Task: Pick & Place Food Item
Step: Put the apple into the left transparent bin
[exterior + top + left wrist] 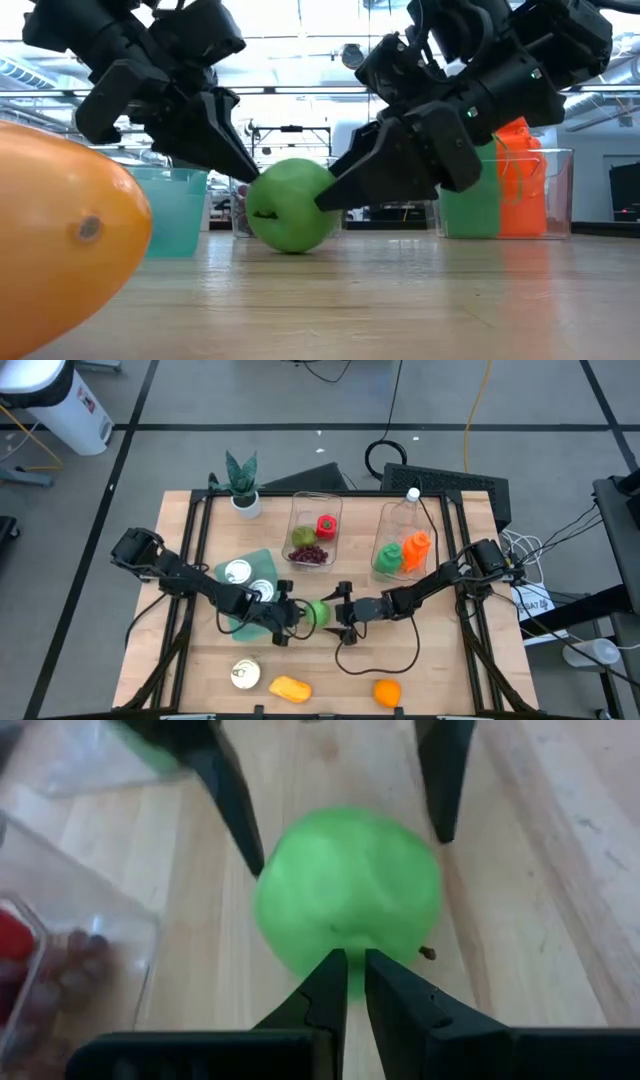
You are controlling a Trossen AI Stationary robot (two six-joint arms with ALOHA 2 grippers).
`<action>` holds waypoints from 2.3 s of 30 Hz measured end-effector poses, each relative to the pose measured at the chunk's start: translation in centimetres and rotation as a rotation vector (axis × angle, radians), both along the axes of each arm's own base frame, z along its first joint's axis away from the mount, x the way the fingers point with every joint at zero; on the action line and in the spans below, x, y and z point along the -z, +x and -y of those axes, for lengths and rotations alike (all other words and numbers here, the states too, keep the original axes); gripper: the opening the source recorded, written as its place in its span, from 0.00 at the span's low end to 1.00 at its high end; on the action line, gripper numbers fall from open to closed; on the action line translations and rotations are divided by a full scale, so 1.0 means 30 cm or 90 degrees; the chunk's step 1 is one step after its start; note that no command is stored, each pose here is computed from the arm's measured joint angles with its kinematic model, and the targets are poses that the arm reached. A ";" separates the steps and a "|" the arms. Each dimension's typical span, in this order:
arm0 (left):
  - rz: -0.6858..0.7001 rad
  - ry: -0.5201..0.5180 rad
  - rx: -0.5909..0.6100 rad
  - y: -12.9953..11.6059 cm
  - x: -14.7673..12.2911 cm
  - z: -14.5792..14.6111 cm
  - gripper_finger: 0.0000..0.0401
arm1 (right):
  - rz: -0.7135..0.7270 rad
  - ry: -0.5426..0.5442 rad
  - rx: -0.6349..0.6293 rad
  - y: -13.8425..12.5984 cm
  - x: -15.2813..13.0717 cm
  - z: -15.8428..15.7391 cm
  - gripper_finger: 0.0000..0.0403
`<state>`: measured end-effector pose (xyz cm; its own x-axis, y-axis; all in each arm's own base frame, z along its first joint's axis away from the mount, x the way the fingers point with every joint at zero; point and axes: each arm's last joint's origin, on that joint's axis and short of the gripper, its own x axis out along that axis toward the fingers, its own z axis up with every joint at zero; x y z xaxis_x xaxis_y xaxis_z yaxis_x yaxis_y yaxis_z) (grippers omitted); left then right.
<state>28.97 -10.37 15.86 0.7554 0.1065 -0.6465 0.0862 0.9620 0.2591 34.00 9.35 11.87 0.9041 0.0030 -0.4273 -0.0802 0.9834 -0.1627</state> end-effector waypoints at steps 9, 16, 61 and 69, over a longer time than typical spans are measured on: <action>0.022 -0.062 -0.012 0.026 -0.010 -0.036 0.12 | 0.000 0.043 0.033 0.006 -0.001 0.023 0.99; 0.040 -0.094 -0.001 0.040 -0.020 -0.047 0.12 | 0.006 0.058 0.051 0.016 0.013 0.044 0.99; 0.175 0.019 0.091 -0.209 -0.196 0.167 0.12 | 0.086 0.088 -0.008 -0.003 -0.150 0.041 0.75; 0.174 0.033 0.080 -0.233 -0.171 0.167 0.12 | 0.201 0.064 -0.058 -0.115 -0.428 0.043 0.75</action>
